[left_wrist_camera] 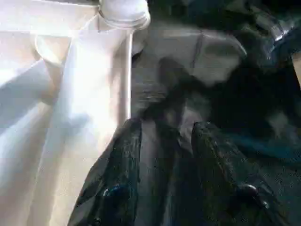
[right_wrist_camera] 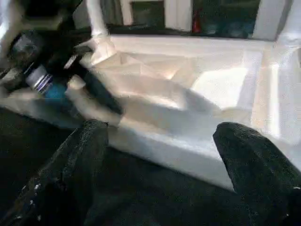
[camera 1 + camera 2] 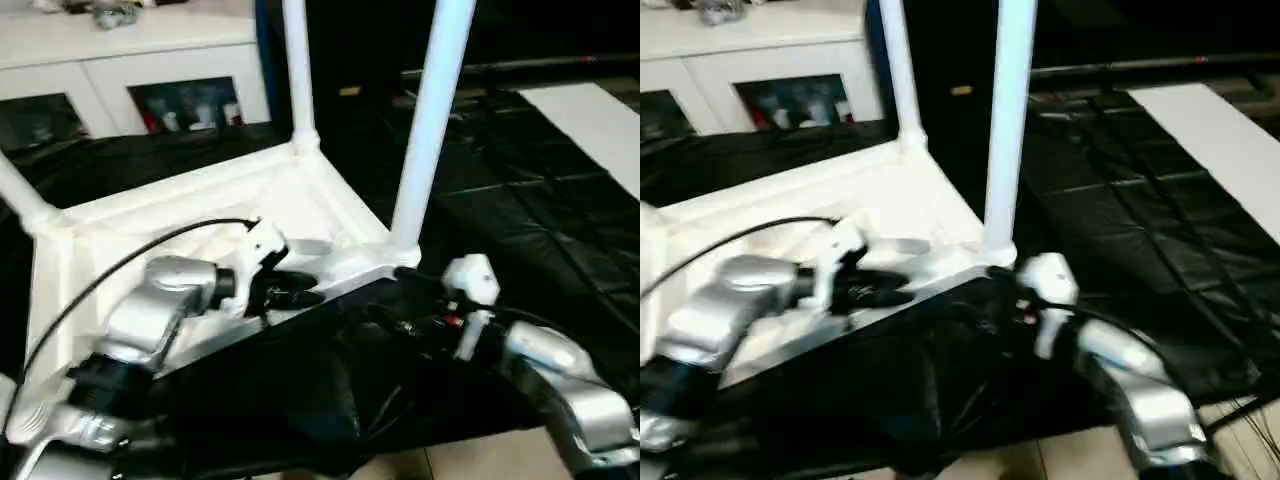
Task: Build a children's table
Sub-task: Rotate leg to tighten
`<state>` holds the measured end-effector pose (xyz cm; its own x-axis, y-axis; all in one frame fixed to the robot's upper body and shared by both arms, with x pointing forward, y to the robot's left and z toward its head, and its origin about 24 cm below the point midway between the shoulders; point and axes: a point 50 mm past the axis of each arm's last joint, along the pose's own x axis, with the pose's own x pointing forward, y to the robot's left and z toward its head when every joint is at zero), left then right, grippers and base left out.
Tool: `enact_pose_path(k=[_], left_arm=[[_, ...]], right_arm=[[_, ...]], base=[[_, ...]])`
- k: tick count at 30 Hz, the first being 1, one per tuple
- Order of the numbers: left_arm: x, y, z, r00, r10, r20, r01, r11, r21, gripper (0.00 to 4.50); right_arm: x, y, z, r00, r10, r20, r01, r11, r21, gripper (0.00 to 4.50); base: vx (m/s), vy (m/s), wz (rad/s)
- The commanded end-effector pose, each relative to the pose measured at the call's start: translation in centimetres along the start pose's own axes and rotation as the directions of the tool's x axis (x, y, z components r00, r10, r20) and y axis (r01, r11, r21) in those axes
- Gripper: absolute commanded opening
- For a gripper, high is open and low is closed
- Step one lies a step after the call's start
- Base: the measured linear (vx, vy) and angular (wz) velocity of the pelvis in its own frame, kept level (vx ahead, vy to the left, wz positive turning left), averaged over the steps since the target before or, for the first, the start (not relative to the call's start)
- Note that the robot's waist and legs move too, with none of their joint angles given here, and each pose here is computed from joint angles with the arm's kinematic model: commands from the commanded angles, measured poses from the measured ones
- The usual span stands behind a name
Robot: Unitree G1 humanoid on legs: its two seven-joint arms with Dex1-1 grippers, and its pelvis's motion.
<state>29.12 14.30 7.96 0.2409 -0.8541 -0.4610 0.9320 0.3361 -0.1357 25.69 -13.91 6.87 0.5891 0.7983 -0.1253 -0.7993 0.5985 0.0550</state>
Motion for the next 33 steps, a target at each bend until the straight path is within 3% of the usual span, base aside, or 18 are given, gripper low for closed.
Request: enact_pose_path(k=[1, 2, 3, 5, 6, 7, 12, 15, 21, 24, 27, 30, 33], left_arm=[[-0.1, -0.6, -0.3, 0.998, -0.028, -0.057, 0.028, 1.000, 0.003, 2.25], [-0.8, -1.6, -1.7, 0.983, -0.056, -0.175, 0.052, 0.998, -0.027, 2.27], [-1.2, -2.0, -2.4, 0.972, -0.045, -0.230, 0.034, 0.998, -0.051, 2.33], [-1.9, -2.4, -3.2, 0.958, -0.018, -0.285, -0.003, 0.997, -0.072, 2.46], [-1.9, -2.4, -3.2, 0.958, -0.017, -0.287, -0.005, 0.997, -0.074, 2.59], [-2.6, -2.7, -3.8, 0.945, -0.002, -0.326, -0.030, 0.995, -0.093, 2.66], [-3.3, -2.9, -4.3, 0.929, 0.044, -0.368, -0.087, 0.991, -0.100, 3.04], [-3.6, -2.2, -4.8, 0.908, 0.192, -0.373, -0.232, 0.970, -0.066, 3.33], [-3.1, -1.2, -4.6, 0.873, 0.391, -0.291, -0.414, 0.910, -0.023, 3.77], [-2.8, -1.4, -5.0, 0.869, 0.408, -0.279, -0.436, 0.899, -0.043, 3.89], [-2.4, -1.9, -6.2, 0.851, 0.423, -0.311, -0.457, 0.889, -0.041, 4.11], [-2.2, -2.1, -6.1, 0.843, 0.445, -0.302, -0.474, 0.880, -0.027, 4.29], [-2.1, -3.6, -4.9, 0.924, 0.339, -0.176, -0.355, 0.932, -0.066, 4.42]], right_arm=[[0.9, 0.1, -0.3, 1.000, -0.013, -0.016, 0.013, 1.000, 0.011, 3.96], [3.7, 0.1, -0.2, 0.999, -0.050, 0.013, 0.050, 0.998, 0.047, 3.96], [5.5, 0.1, 0.0, 0.997, -0.066, 0.029, 0.064, 0.996, 0.058, 3.96], [7.4, -0.2, 0.3, 0.994, -0.098, 0.047, 0.094, 0.992, 0.082, 3.96], [7.4, -0.3, 0.3, 0.994, -0.100, 0.048, 0.096, 0.992, 0.082, 3.96], [8.7, -0.9, 0.9, 0.987, -0.145, 0.067, 0.138, 0.986, 0.095, 3.96], [10.0, -1.8, 1.7, 0.975, -0.203, 0.088, 0.191, 0.973, 0.130, 3.96], [11.0, -2.7, 2.3, 0.952, -0.286, 0.107, 0.259, 0.942, 0.212, 3.96], [10.7, -4.2, 1.9, 0.884, -0.453, 0.115, 0.402, 0.863, 0.306, 3.96], [9.9, -4.8, 1.3, 0.846, -0.522, 0.106, 0.469, 0.824, 0.319, 3.96], [7.9, -6.5, 0.5, 0.757, -0.647, 0.088, 0.580, 0.728, 0.364, 3.96], [6.4, -8.0, 0.2, 0.675, -0.734, 0.071, 0.653, 0.640, 0.405, 3.96], [5.7, -8.5, 0.0, 0.674, -0.735, 0.067, 0.666, 0.645, 0.375, 3.96]], base=[[0.000, 0.000, 0.00], [0.000, 0.000, 0.00], [0.000, 0.000, 0.00], [0.000, 0.000, 0.00], [0.000, 0.000, 0.00], [0.000, 0.000, 0.00], [0.000, 0.000, 0.00], [0.000, 0.000, 0.00], [0.000, 0.000, 0.00], [0.000, 0.000, 0.00], [0.000, 0.000, 0.00], [0.000, 0.000, 0.00], [0.000, 0.000, 0.00]])
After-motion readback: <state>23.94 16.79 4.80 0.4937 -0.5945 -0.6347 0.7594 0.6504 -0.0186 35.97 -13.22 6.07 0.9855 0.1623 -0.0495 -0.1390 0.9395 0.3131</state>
